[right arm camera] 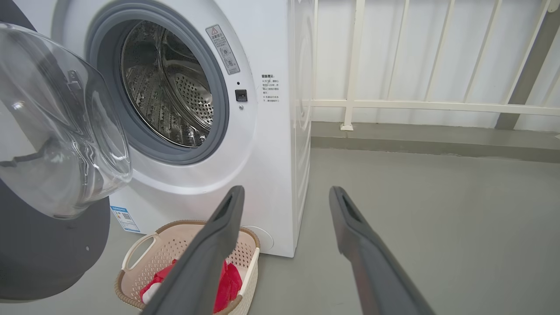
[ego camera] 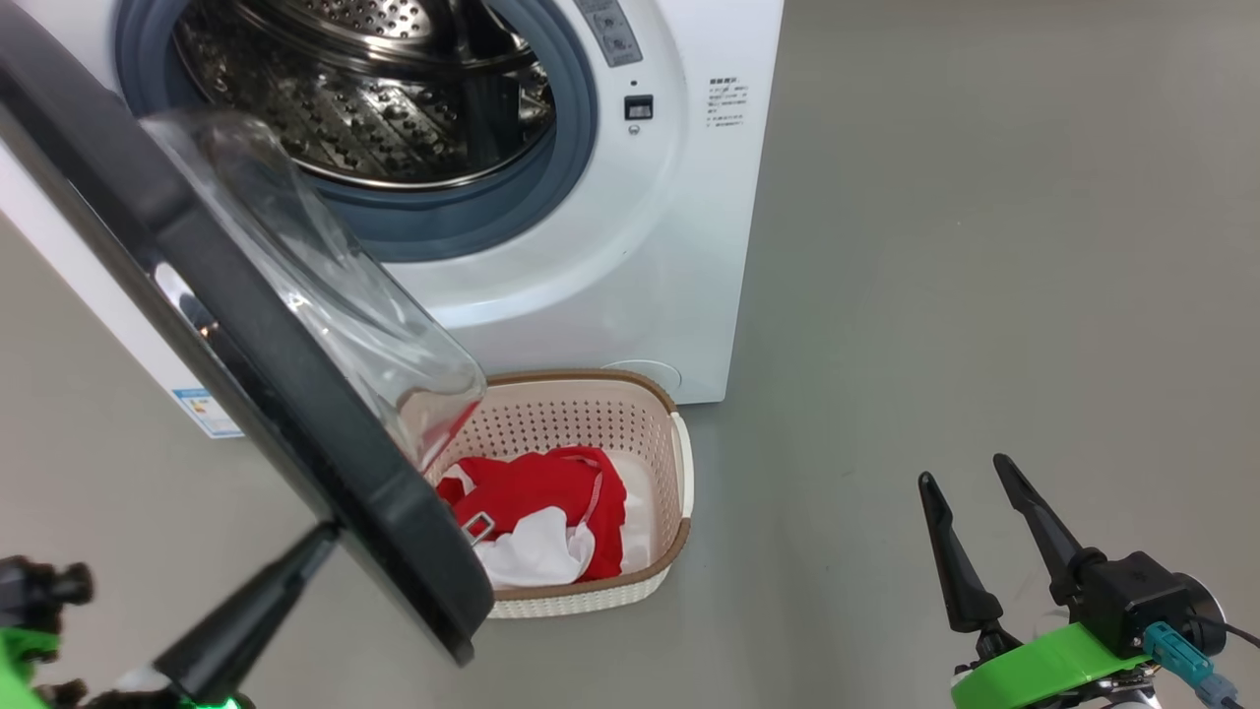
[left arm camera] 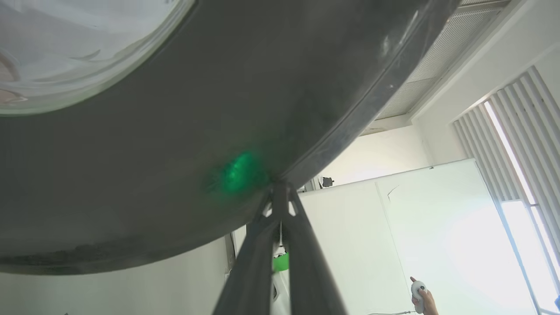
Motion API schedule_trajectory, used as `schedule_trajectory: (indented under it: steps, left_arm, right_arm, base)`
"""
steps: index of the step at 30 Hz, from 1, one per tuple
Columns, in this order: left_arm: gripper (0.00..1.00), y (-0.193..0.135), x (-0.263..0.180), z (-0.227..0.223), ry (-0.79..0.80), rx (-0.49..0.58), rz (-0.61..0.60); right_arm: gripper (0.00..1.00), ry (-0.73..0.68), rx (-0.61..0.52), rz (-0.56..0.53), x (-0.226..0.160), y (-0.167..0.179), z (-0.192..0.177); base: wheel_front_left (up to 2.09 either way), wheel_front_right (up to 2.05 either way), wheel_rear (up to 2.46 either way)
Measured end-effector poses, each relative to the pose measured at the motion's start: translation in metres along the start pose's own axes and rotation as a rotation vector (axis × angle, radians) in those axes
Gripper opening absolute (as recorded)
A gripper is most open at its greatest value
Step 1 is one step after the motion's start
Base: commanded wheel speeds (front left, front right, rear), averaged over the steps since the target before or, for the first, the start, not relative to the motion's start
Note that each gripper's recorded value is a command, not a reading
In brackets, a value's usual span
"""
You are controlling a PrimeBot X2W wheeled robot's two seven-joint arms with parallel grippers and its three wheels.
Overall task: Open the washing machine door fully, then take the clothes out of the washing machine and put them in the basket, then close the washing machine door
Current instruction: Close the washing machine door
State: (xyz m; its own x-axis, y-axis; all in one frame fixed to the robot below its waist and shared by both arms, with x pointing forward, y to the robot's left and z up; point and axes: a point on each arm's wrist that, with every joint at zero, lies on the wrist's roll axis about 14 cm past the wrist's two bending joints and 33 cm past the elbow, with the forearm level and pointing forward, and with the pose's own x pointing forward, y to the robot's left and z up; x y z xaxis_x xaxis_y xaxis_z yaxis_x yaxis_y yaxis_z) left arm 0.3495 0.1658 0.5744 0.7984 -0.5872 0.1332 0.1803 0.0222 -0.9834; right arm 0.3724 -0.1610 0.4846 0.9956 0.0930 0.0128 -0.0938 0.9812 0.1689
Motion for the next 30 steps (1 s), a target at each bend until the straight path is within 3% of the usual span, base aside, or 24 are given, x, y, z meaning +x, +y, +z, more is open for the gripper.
schedule_trajectory:
  steps: [2, 3, 4, 6, 7, 9, 17, 24, 30]
  left_arm:
    - [0.00, -0.003, -0.002, 0.005, -0.040, 0.007, -0.015]
    - [0.10, -0.003, -0.004, 0.007, -0.058, 0.010, -0.017]
    - [0.33, -0.002, -0.006, 0.009, -0.078, 0.013, -0.016]
    - [0.47, 0.000, -0.010, 0.015, -0.132, 0.021, -0.012]
    - [0.77, 0.000, -0.013, 0.019, -0.161, 0.030, -0.010]
    - [1.00, -0.002, -0.017, 0.027, -0.233, 0.057, -0.012]
    - [1.00, -0.002, -0.047, 0.061, -0.540, 0.293, 0.114]
    - [1.00, -0.020, -0.069, 0.082, -0.749, 0.723, 0.284]
    - [1.00, -0.027, -0.065, 0.075, -0.739, 1.072, 0.445]
  right_arm:
    - [1.00, 0.004, 0.001, 0.003, 0.001, 0.001, -0.001]
    - [1.00, 0.006, 0.001, 0.004, 0.002, 0.001, -0.002]
    - [1.00, 0.007, 0.004, 0.005, 0.002, 0.002, -0.003]
    - [1.00, 0.007, 0.011, 0.008, 0.005, 0.003, -0.003]
    - [1.00, 0.004, 0.010, 0.011, 0.006, 0.003, -0.002]
    - [1.00, -0.002, 0.010, 0.016, 0.009, 0.005, -0.001]
    - [1.00, -0.012, 0.011, 0.026, 0.012, 0.008, 0.002]
    - [1.00, -0.028, 0.009, 0.039, 0.012, 0.012, 0.007]
    - [1.00, -0.049, 0.006, 0.048, 0.011, 0.015, 0.014]
  base:
    - [0.00, 0.00, 0.00]
    - [0.00, 0.00, 0.00]
    - [0.00, 0.00, 0.00]
    - [0.00, 0.00, 0.00]
    - [0.00, 0.00, 0.00]
    - [0.00, 0.00, 0.00]
    - [0.00, 0.00, 0.00]
    - [0.00, 0.00, 0.00]
    - [0.00, 0.00, 0.00]
